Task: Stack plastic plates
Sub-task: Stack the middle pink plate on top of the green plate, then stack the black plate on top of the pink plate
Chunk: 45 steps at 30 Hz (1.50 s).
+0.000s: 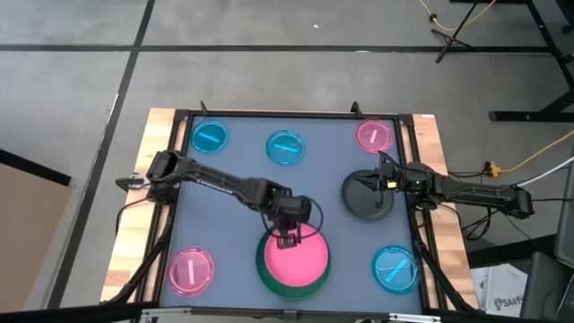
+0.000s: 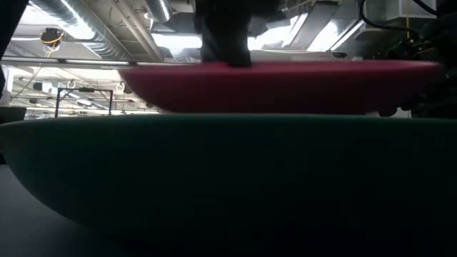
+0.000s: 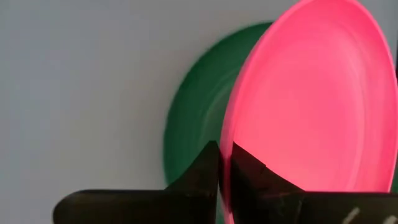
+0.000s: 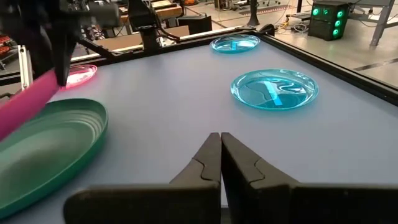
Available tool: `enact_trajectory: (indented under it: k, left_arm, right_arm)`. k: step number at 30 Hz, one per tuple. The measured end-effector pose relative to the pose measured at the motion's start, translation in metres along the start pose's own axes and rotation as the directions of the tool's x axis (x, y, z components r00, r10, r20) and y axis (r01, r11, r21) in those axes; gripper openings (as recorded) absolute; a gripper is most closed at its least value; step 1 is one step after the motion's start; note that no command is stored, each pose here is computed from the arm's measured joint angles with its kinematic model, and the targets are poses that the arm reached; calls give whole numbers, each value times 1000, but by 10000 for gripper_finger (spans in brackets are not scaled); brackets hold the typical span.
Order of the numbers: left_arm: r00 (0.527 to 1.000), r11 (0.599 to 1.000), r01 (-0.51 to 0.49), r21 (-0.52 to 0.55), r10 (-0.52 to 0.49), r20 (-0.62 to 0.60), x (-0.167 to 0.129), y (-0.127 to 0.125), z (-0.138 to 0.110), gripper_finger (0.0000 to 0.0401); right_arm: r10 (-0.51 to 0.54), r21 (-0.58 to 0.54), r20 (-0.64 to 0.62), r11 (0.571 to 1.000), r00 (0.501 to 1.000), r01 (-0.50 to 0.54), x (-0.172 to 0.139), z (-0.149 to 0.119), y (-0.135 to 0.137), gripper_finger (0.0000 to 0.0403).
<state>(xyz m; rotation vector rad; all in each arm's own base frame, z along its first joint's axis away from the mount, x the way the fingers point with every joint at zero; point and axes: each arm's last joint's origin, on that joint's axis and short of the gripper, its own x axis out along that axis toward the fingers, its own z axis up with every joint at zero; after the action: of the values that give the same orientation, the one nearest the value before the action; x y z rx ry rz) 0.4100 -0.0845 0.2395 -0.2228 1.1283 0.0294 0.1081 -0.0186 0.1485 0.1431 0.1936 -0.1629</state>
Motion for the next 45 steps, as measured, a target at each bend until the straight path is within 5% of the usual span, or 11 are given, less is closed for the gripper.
enact_trajectory:
  k: [9,19,30,38,45]
  left_arm:
    - [999,999,38,-29,-38,3,37,0,-27,23]
    - [996,995,89,-37,-90,-28,44,10,-31,101]
    - [991,991,-1,130,-17,131,-7,-15,-64,112]
    - [919,999,39,21,-44,393,-5,5,-120,112]
    - [748,1000,30,-8,-17,663,0,5,-151,112]
  right_arm:
    - [2,0,9,1000,1000,-2,0,1,0,1]
    - [10,36,31,999,999,-11,0,3,1,7]
    - [100,47,40,994,994,-102,1,26,6,131]
    - [204,107,-121,976,972,-192,21,46,22,149]
    - [215,67,-361,977,908,-204,41,54,65,150]
